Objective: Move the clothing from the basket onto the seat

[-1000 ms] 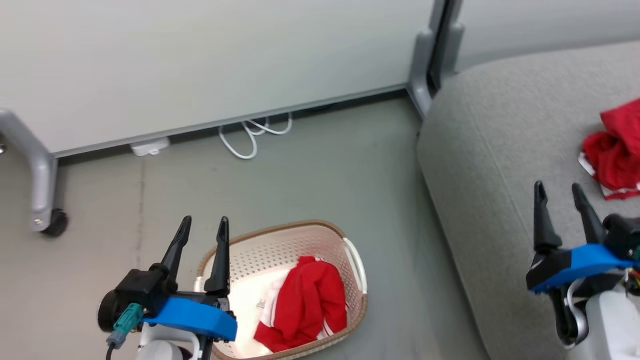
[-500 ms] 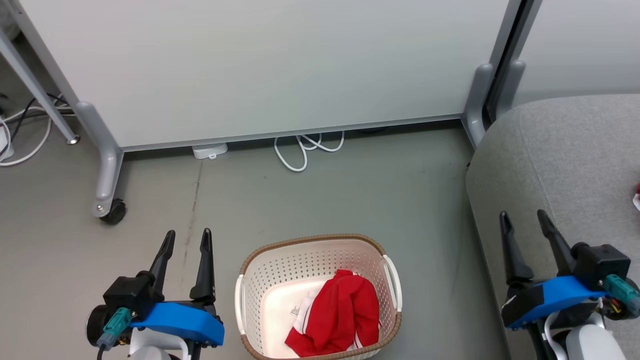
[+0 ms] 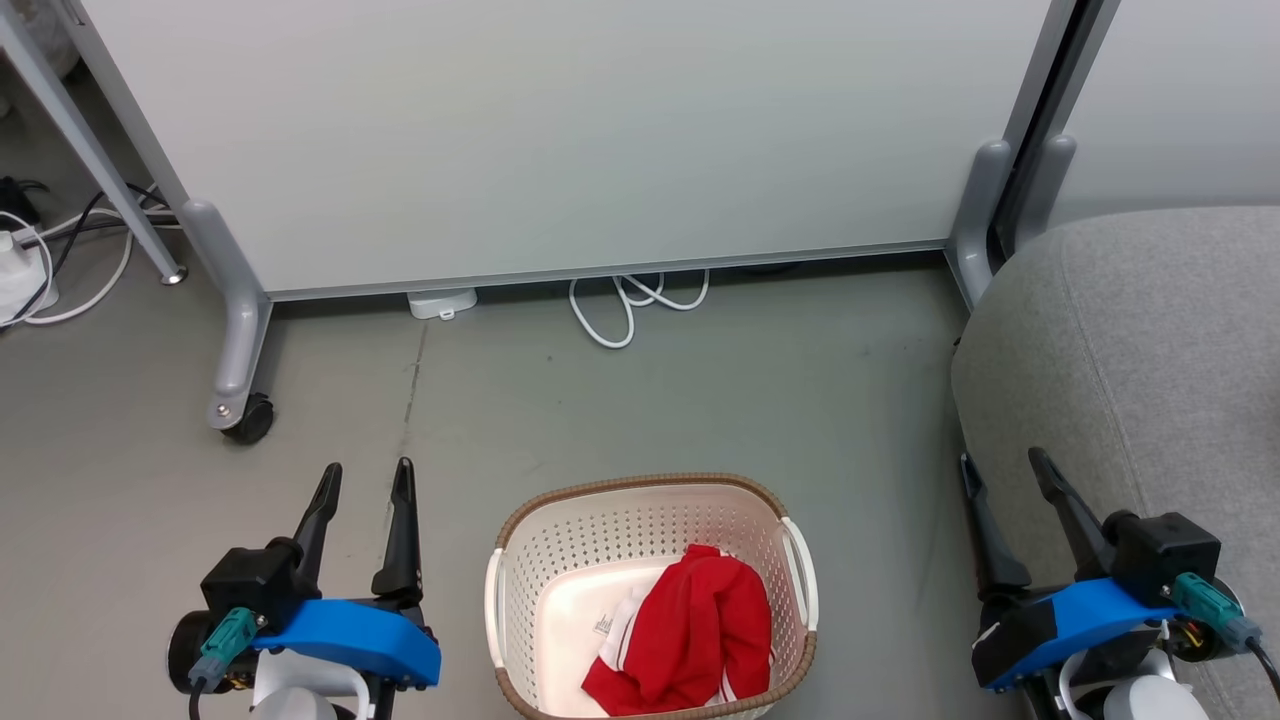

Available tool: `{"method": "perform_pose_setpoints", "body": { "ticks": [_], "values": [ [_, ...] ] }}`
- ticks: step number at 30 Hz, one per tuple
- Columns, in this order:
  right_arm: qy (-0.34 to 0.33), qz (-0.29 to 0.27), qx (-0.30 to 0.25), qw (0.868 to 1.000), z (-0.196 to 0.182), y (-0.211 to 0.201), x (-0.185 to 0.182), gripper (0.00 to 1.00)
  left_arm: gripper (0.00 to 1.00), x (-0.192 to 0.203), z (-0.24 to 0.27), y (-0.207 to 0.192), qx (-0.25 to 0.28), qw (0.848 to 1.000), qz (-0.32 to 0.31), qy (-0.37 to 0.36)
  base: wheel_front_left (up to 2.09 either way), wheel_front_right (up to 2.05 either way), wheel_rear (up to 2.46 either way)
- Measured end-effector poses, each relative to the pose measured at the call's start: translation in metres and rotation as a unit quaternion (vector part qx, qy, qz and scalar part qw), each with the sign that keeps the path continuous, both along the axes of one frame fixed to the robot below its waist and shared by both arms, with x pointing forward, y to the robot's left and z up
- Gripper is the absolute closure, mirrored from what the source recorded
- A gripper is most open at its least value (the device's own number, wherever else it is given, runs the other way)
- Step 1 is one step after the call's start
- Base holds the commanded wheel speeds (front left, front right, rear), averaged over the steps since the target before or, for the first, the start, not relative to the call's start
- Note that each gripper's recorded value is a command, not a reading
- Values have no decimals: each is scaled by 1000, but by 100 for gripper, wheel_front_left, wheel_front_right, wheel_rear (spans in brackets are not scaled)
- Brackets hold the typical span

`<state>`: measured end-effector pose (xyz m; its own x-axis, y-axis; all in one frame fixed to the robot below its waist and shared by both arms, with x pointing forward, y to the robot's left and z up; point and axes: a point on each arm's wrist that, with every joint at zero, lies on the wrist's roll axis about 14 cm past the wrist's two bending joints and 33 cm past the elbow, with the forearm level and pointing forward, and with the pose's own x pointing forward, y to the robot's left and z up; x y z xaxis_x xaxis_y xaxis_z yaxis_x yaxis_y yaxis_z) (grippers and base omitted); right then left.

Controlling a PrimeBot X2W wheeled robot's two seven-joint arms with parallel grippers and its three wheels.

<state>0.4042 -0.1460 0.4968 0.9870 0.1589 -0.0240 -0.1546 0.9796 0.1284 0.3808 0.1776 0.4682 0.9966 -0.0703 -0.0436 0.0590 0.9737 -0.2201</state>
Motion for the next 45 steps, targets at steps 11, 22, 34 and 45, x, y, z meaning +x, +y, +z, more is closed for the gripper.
{"method": "perform_pose_setpoints", "body": {
  "ticks": [11,22,34,45],
  "values": [
    [-3,-1,1,1000,2,0,1,0,0,-1,-2,3,-2,1000,5,4,0,0,0],
    [3,-10,5,1000,-3,-7,4,0,0,4,-13,-9,-2,1000,-11,17,0,0,0],
    [12,-13,10,1000,-17,-8,33,0,0,38,-50,-40,4,996,-66,64,0,0,0],
    [26,-26,20,999,-51,-20,64,0,0,80,-123,-91,16,977,-162,138,0,0,0]
  ]
}}
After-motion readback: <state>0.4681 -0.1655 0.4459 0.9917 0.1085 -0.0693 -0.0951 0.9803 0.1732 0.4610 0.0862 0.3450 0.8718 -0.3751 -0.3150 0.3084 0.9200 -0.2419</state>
